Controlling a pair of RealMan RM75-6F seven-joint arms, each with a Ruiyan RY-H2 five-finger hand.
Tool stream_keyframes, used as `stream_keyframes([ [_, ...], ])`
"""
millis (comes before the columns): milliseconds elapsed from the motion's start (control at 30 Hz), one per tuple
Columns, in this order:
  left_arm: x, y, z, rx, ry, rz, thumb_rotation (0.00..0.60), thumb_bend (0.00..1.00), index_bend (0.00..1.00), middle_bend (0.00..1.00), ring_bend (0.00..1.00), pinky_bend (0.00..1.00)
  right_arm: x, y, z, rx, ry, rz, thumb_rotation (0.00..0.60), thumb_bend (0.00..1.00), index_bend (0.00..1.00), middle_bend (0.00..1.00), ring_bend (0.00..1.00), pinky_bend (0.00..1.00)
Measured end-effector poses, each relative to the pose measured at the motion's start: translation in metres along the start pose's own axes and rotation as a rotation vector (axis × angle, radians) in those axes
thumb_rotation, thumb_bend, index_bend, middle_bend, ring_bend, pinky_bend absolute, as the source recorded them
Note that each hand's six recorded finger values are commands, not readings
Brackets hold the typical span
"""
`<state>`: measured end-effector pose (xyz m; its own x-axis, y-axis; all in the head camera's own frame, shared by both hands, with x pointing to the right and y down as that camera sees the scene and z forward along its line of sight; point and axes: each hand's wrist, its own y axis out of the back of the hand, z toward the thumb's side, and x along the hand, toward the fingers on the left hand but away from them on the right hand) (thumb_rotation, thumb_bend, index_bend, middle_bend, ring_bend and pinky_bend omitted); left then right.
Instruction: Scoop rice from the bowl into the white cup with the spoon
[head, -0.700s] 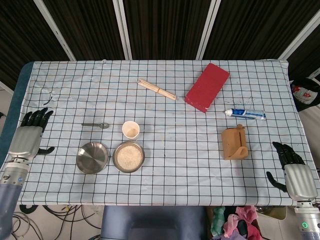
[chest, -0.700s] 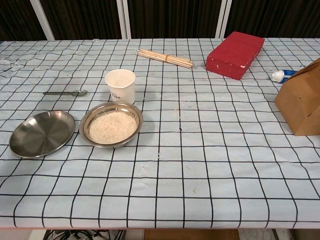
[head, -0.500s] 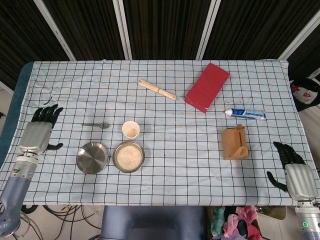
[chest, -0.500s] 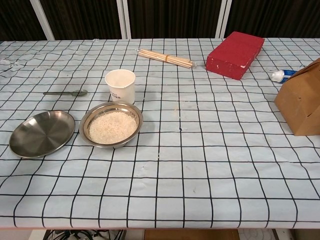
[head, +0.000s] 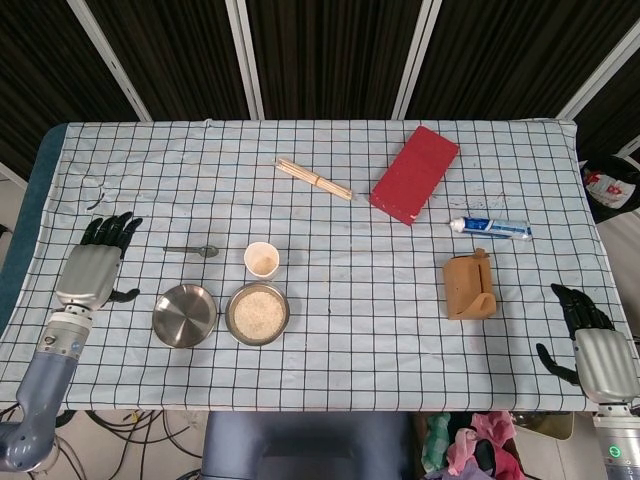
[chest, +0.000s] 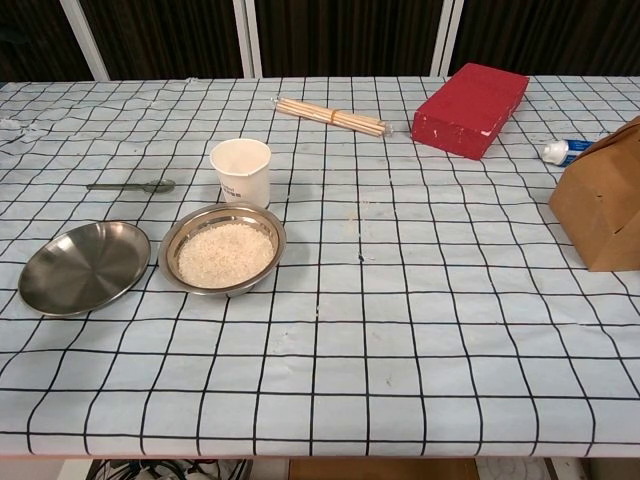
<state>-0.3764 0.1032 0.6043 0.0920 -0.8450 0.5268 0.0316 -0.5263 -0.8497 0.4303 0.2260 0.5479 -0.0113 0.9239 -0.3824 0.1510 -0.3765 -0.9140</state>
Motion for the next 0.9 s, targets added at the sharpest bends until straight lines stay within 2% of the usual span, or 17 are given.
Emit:
stream_keyframes([
  [400,0.014,-0.004,0.005,0.011,0.029,-0.032,0.600,0.03,0.00,0.00,0.00,0.00,-0.002,-0.003,0.000,-0.023,-0.014,0.016,0.600,0.27,0.08,0.09,0.08,0.22],
  [467,0.018,-0.004,0.007,0.019,0.032,-0.036,0.600,0.04,0.00,0.01,0.01,0.03,-0.002,-0.004,-0.001,-0.023,-0.015,0.023,0.600,0.27,0.08,0.09,0.08,0.22],
  [533,0.022,-0.005,0.008,0.028,0.039,-0.040,0.600,0.05,0.00,0.11,0.12,0.16,-0.002,-0.004,-0.001,-0.028,-0.018,0.025,0.600,0.27,0.08,0.09,0.08,0.22],
  [633,0.030,-0.007,0.008,0.047,0.052,-0.041,0.600,0.09,0.00,0.46,0.47,0.54,-0.002,-0.004,-0.002,-0.038,-0.025,0.029,0.600,0.27,0.08,0.10,0.08,0.22],
  [700,0.037,-0.007,0.007,0.064,0.062,-0.041,0.600,0.11,0.03,0.61,0.60,0.68,-0.002,-0.004,-0.002,-0.045,-0.028,0.035,0.600,0.27,0.08,0.10,0.08,0.22],
  [800,0.047,-0.009,0.008,0.086,0.075,-0.048,0.600,0.15,0.15,0.80,0.76,0.81,-0.002,-0.004,-0.002,-0.047,-0.029,0.040,0.600,0.27,0.08,0.11,0.08,0.22],
  [900,0.057,-0.011,0.008,0.117,0.083,-0.055,0.600,0.18,0.24,0.91,0.86,0.89,-0.002,-0.005,-0.002,-0.047,-0.032,0.045,0.600,0.28,0.08,0.11,0.08,0.22],
])
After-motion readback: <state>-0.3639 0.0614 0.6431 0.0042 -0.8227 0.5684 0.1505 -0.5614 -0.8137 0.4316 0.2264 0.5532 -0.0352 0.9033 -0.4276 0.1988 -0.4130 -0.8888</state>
